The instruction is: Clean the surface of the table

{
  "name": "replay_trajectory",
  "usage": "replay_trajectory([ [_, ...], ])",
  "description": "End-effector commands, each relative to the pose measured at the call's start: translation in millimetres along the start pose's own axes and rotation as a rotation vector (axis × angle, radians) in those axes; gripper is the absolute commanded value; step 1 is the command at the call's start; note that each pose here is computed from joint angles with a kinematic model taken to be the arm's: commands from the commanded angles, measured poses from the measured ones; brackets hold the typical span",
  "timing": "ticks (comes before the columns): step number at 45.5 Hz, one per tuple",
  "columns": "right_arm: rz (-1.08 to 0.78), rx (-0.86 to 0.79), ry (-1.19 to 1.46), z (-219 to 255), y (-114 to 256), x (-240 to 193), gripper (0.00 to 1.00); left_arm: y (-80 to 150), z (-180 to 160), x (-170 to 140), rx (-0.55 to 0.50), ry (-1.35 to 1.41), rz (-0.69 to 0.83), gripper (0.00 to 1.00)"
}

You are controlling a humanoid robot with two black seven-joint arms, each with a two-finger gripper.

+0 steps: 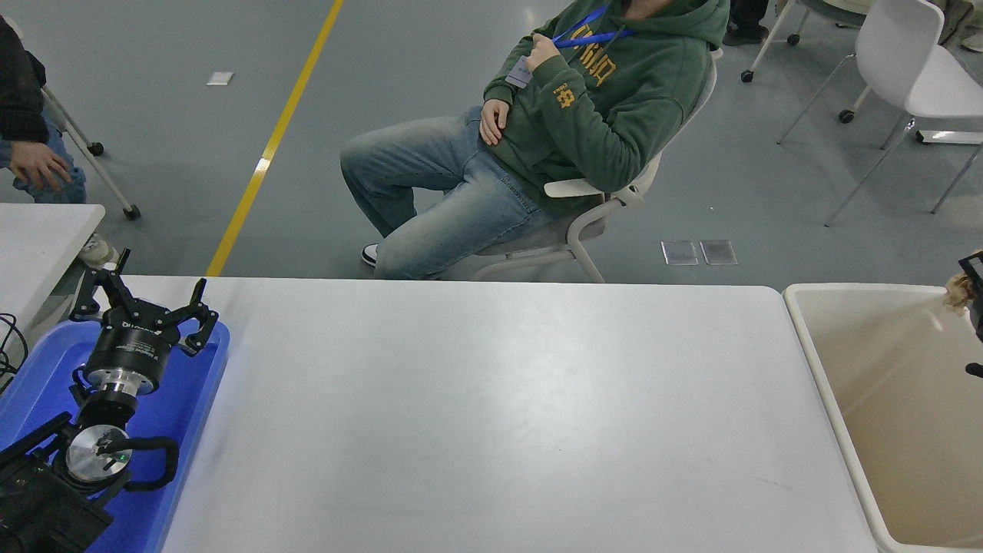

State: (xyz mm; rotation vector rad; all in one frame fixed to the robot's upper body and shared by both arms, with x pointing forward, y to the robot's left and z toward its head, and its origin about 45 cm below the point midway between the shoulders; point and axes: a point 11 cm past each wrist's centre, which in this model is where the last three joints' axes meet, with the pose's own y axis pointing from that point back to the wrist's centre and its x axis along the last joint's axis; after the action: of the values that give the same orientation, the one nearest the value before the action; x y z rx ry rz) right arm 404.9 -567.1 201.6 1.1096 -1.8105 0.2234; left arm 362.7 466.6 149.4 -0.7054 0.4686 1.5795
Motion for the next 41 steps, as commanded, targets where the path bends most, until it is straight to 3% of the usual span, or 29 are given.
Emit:
replay_trajectory([
  [1,-0.006,-0.003,-0.031,0,0,-3,1.0,0,0,0,0.0,0.0,0.0,1.0],
  [41,-0.065,0.047,-0.078,-23,2,-24,1.0,0,0,0,0.0,0.0,0.0,1.0],
])
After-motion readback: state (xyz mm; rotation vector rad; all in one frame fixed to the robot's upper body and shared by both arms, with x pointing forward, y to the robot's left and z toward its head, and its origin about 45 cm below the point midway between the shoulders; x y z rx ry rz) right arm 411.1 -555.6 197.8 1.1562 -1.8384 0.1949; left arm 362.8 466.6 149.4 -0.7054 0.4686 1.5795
